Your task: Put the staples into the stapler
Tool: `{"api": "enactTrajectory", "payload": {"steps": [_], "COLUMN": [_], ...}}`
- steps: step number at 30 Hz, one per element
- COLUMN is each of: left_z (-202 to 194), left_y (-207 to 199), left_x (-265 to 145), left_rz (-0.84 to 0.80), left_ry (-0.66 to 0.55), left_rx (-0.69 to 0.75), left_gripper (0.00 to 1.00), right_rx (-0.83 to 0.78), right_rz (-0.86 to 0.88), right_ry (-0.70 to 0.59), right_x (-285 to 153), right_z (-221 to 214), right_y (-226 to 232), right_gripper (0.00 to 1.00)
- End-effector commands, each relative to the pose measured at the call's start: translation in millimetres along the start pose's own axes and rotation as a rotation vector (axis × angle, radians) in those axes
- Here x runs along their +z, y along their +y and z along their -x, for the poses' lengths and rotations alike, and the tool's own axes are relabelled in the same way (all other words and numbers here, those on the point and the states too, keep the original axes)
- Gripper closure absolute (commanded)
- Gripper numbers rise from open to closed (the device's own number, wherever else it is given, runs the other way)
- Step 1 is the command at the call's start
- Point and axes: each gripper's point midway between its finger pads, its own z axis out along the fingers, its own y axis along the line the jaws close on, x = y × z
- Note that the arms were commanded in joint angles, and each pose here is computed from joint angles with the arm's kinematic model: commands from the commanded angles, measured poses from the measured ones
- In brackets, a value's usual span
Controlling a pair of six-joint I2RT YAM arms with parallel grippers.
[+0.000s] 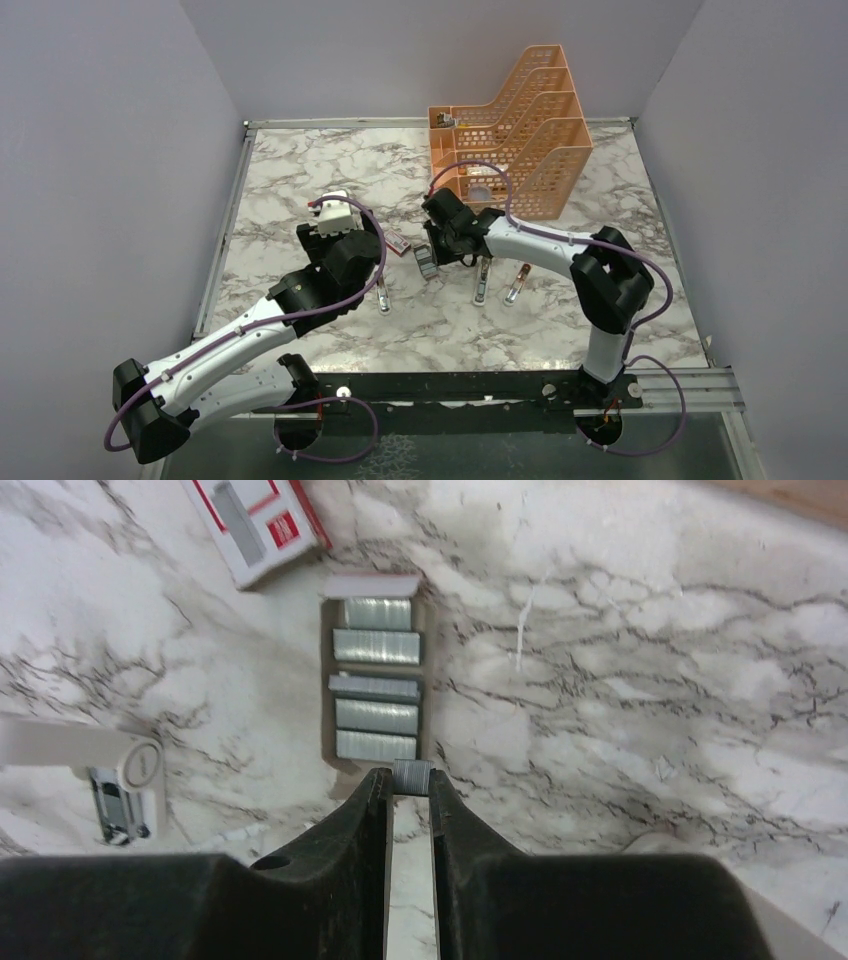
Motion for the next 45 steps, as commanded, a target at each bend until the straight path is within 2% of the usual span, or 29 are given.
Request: {"api": "enactTrajectory", "payload": {"steps": [1,11,20,25,29,36,45], "left_z": [3.3,3.2,3.8,4.0,3.8,3.5,2.6], "left_y": [2.2,1.6,2.0,1.6,1.6,2.0,1.3], "left_x": [0.2,0.6,0.7,0.7,0.9,1.0,1.5], "left_rz": [0.008,0.008,0.011,0.011,0.012,0.013,0.014], "left_ry": [-0.016,-0.015,-0.017,-0.017,-0.017,-0.017,-0.015], "left_rx": [-0.024,-0.022,-0.018,-0.018,-0.016,-0.016,-0.012], "left_gripper": [0.14,0.14,0.14,0.15,0.14,0.14,0.15], "right_rx": [0.002,-0.037,-0.094,-0.073,-0.03,0.044,0.076], "right_rz": [0.026,0.068,0.016,-0.005,-0.025,-0.141,-0.167], "right_ry": [0.049,0.097,0.131,0.092,0.054,0.045,0.055], "right_x": [-8.5,-17.0,-9.0,-16.5,-20.1,-11.0,-3.9], "right_z": [-27.9,-76.8,-104.0,-91.4,-76.7,-70.5,-72.1], "right_y": [-0.9,6.1,6.3,6.0,8.1,-3.4,-4.4], "right_gripper": [0.79,0.79,0.77,0.65,0.59,0.58,0.59]}}
